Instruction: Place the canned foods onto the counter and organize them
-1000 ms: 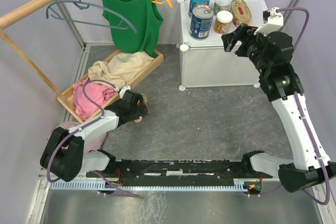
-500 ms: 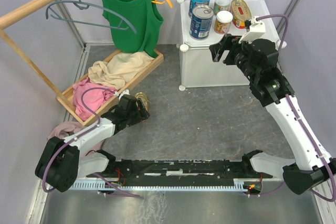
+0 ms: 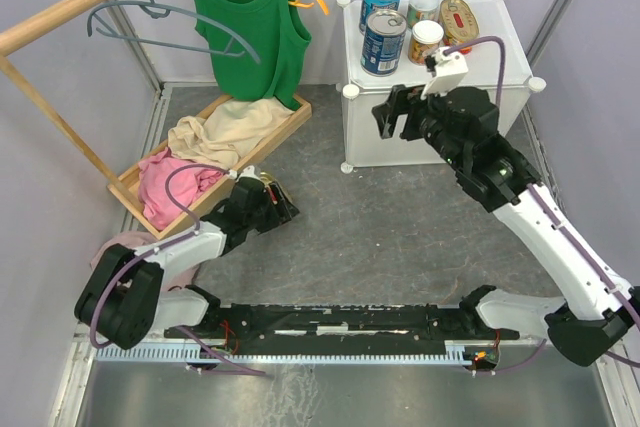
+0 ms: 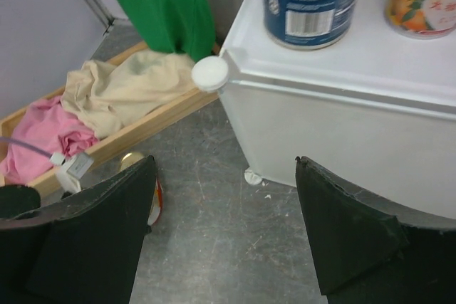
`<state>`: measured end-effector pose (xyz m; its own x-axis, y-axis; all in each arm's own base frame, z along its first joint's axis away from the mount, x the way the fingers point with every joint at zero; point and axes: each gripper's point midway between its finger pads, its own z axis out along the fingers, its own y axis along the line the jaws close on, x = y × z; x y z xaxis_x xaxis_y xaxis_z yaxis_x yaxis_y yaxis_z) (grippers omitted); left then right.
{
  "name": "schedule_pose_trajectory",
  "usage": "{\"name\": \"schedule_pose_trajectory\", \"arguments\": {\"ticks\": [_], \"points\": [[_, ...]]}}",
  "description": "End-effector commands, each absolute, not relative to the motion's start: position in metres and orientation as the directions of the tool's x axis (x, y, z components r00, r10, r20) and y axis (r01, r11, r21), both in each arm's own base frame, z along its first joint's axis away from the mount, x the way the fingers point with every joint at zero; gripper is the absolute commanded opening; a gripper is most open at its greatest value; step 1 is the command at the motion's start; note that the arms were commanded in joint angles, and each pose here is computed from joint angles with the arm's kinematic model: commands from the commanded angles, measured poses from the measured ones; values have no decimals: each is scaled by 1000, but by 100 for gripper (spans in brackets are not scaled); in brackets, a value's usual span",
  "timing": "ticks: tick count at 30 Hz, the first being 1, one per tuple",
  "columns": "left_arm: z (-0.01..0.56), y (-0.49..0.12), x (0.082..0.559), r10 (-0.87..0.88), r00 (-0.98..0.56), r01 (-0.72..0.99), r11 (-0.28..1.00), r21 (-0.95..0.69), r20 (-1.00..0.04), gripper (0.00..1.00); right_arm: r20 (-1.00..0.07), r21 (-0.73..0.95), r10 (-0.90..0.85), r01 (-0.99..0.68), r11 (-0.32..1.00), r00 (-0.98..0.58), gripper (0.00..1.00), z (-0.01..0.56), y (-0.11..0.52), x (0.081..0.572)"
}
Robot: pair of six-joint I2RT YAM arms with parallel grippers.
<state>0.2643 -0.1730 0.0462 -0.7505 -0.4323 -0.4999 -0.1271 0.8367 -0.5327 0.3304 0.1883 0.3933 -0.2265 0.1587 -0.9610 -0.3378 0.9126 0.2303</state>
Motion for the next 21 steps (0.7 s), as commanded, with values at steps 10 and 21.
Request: {"name": "schedule_pose_trajectory", "arguments": {"ticks": [10,21], "points": [[104,-205,285,-438,-690,48,767,-640,-576,75,-938,75,-132,-560,825,-320,88,330,278,302],[139,-144,252,-537,-567,-109,800,-590,-624,81,-892,72,-266,-696,715,-365,93,289,349,297]]}}
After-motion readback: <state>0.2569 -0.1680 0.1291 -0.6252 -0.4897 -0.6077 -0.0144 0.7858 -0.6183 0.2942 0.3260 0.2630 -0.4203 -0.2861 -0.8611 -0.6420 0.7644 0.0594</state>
